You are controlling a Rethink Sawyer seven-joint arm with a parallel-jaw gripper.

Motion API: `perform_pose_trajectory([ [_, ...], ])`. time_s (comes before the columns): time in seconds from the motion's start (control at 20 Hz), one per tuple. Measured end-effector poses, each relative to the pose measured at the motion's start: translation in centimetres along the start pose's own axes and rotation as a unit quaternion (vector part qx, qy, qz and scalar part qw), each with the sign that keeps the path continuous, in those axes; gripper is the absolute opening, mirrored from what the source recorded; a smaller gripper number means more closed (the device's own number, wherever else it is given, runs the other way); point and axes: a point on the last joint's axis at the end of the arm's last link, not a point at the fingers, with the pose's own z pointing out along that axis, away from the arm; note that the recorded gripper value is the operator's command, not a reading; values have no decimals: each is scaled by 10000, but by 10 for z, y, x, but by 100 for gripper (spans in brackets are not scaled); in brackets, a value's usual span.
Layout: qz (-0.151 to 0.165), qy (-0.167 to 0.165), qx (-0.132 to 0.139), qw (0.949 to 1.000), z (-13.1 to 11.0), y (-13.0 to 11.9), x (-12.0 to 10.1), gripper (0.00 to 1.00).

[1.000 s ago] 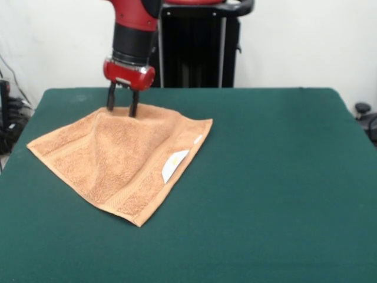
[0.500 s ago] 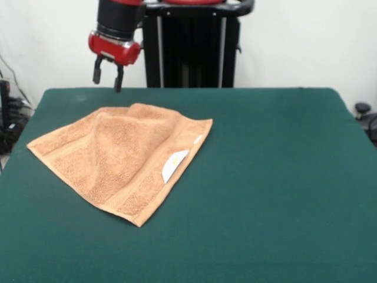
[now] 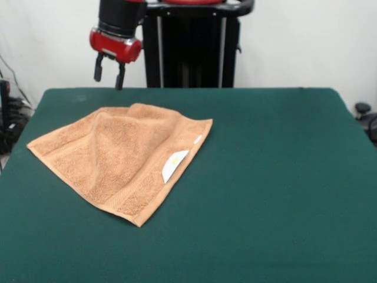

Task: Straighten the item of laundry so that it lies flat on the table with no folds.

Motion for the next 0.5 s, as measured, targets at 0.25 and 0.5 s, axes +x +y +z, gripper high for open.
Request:
perform_pose_trajectory([
  [0.25, -28, -1, -6, 10000, 0, 2, 0, 100],
  [0.5, -33, -3, -8, 10000, 0, 2, 0, 100],
])
